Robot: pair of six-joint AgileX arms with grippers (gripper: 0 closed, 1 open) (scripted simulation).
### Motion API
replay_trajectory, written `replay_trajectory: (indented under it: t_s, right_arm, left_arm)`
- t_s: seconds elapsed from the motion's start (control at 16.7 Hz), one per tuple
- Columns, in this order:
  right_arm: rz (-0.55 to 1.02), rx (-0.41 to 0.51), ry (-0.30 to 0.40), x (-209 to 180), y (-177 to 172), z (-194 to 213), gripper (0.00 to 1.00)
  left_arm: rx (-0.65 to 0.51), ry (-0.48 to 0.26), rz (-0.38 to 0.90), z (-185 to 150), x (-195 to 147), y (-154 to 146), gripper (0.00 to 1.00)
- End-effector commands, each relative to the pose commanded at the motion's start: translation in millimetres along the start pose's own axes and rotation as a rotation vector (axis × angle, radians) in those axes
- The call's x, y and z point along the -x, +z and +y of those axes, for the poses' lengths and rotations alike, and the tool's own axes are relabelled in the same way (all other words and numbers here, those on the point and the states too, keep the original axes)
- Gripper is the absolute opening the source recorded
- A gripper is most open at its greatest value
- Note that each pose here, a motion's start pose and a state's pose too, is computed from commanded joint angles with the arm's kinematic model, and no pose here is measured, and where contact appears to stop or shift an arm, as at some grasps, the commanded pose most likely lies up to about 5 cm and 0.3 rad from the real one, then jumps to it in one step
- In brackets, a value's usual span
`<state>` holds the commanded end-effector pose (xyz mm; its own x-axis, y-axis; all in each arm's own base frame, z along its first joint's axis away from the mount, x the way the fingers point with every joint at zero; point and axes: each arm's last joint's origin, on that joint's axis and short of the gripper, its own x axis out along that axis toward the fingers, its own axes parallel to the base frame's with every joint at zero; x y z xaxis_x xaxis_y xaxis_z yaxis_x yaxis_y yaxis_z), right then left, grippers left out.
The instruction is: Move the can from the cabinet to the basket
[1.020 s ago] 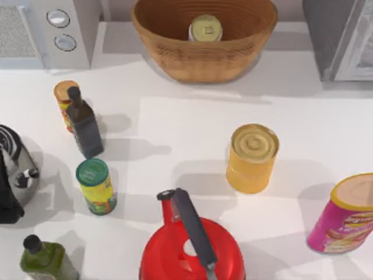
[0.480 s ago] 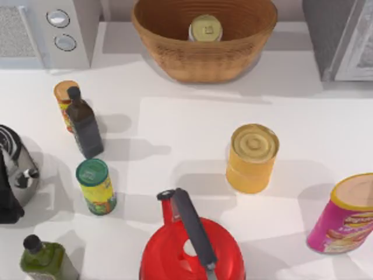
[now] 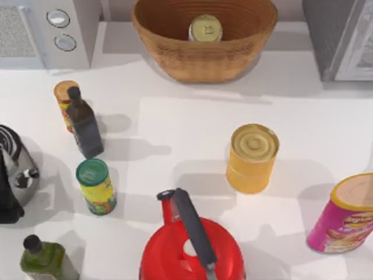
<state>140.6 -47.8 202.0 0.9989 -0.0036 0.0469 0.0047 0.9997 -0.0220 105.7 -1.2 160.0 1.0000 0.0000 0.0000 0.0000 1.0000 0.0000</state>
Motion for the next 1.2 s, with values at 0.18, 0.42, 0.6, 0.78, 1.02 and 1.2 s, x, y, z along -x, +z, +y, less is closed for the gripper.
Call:
replay_trajectory:
  t_s: [0.18,0.42,0.6,0.78,1.02,1.2]
  right_arm:
    - [0.021,-0.002,0.0,-18,-1,-38,1.0]
    - [0.045,-0.019,0.001,-27,-18,-95,1.0]
    - [0.051,-0.028,0.003,-21,-34,-129,1.0]
    - [0.049,-0.024,0.005,-14,-44,-149,1.0]
    - [0.048,-0.022,0.006,-12,-46,-153,1.0]
    - [0.05,-0.025,0.007,-12,-46,-151,1.0]
  left_arm:
    - [0.0,0.0,0.0,0,0,0,1.0]
    - [0.0,0.0,0.0,0,0,0,1.0]
    - [0.0,0.0,0.0,0,0,0,1.0]
    - [0.0,0.0,0.0,0,0,0,1.0]
    - [0.0,0.0,0.0,0,0,0,1.0]
    - [0.0,0.0,0.0,0,0,0,1.0]
